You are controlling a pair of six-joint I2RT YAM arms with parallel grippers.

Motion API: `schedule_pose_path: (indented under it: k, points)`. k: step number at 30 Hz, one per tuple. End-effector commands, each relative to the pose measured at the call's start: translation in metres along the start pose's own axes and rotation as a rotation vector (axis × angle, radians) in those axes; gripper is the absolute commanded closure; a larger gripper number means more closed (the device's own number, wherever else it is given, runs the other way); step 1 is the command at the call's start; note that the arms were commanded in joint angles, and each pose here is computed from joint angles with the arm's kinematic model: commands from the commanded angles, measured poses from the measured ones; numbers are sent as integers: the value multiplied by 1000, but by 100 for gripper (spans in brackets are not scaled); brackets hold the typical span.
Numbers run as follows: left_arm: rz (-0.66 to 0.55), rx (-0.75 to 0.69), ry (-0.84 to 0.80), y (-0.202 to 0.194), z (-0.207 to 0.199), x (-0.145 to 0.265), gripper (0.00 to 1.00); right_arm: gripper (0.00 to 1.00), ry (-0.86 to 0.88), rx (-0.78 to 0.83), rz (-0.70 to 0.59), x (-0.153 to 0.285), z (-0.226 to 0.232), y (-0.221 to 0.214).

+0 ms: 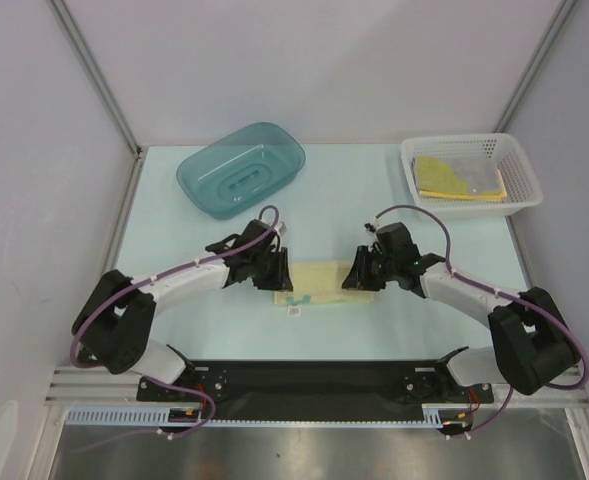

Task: Fold and stack the towels
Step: Neatly place the folded towel into the bin

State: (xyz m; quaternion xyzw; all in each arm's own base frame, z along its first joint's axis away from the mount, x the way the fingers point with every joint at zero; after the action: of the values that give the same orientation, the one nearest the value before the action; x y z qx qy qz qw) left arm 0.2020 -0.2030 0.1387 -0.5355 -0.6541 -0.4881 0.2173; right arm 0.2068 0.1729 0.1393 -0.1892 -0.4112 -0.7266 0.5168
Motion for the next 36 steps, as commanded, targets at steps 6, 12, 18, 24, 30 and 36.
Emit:
schedule_pose_path:
  k: [6,12,18,24,30,36]
  points:
    - [33,38,127,-11,19,-21,66,81,5,-57,77,-15,-35,-23]
    - [6,32,141,-3,16,-11,64,76,15,-17,40,2,-23,-10]
    - [-43,29,145,15,13,6,54,54,-90,-15,-25,22,-26,16]
    - [-47,31,33,18,12,3,53,45,-161,-13,-34,16,-39,30]
    - [17,63,51,3,23,-17,57,44,-170,-5,31,-8,-53,26]
    - [59,86,119,-11,37,-28,61,44,-238,-4,65,-19,-63,9]
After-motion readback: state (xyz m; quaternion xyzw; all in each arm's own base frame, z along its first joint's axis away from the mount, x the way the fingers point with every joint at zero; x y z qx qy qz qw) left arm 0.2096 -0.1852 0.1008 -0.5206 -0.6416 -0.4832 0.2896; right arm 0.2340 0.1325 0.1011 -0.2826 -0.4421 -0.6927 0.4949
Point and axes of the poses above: each gripper's point midway between its finger pads, its own x axis back along the fingers, its own z axis along the line the jaws close on, y = z × x, the point moved 9 cm from there along x, back along the fingers, and after that the axes turned 1 degree about -x, right-handed, at the moved point
